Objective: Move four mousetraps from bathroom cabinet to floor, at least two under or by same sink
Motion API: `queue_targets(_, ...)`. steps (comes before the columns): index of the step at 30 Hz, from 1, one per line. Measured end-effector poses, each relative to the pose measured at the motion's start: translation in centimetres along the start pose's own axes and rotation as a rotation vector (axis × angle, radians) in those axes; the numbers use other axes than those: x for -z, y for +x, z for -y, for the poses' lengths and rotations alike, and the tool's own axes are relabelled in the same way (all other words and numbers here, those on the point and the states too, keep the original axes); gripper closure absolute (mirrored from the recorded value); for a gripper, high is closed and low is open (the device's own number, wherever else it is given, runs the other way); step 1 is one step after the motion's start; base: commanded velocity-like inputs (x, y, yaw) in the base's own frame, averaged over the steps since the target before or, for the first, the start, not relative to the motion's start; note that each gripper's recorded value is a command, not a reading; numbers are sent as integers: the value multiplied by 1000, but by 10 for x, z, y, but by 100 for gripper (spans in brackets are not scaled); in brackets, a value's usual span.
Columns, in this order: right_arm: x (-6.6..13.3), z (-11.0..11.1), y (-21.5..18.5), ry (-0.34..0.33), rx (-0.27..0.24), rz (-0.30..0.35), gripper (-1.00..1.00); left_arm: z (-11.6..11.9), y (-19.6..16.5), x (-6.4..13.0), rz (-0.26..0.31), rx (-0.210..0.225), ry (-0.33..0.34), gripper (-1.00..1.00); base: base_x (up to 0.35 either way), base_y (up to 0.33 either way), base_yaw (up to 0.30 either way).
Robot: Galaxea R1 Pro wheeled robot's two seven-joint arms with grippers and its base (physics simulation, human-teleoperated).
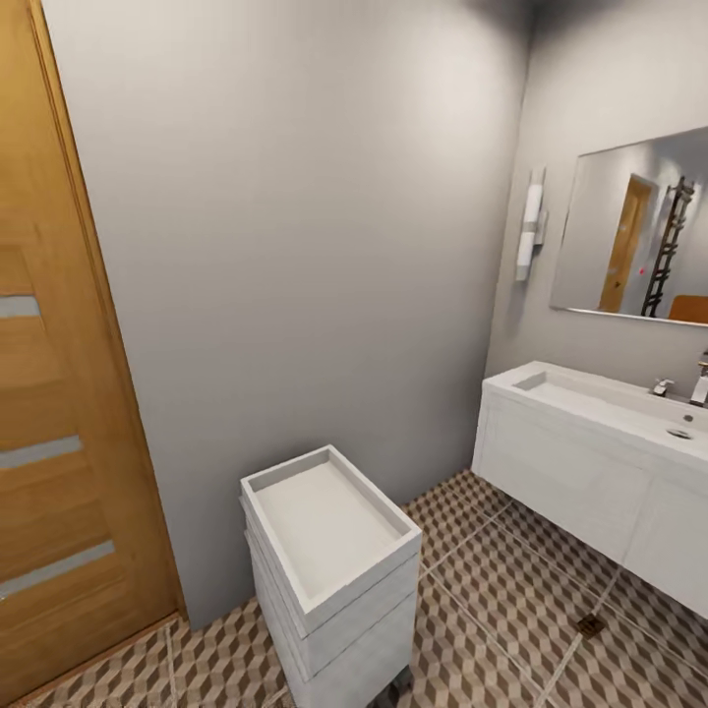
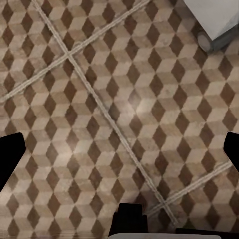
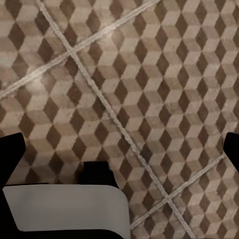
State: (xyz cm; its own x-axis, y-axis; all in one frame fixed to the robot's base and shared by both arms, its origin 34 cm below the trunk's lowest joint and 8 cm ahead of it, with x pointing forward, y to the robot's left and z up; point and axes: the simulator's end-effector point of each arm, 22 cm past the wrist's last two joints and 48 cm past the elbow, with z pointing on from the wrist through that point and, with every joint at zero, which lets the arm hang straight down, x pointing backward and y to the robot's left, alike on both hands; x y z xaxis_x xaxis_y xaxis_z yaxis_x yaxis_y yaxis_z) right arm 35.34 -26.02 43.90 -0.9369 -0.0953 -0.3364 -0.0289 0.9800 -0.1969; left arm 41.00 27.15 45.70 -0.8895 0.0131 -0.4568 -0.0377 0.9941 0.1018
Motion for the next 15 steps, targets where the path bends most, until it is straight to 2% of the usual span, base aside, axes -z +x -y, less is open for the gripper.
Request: queue_targets(15, 0, 0, 0, 0, -1, -1, -100, 0, 0, 0, 1, 0, 1, -100, 0, 0, 286)
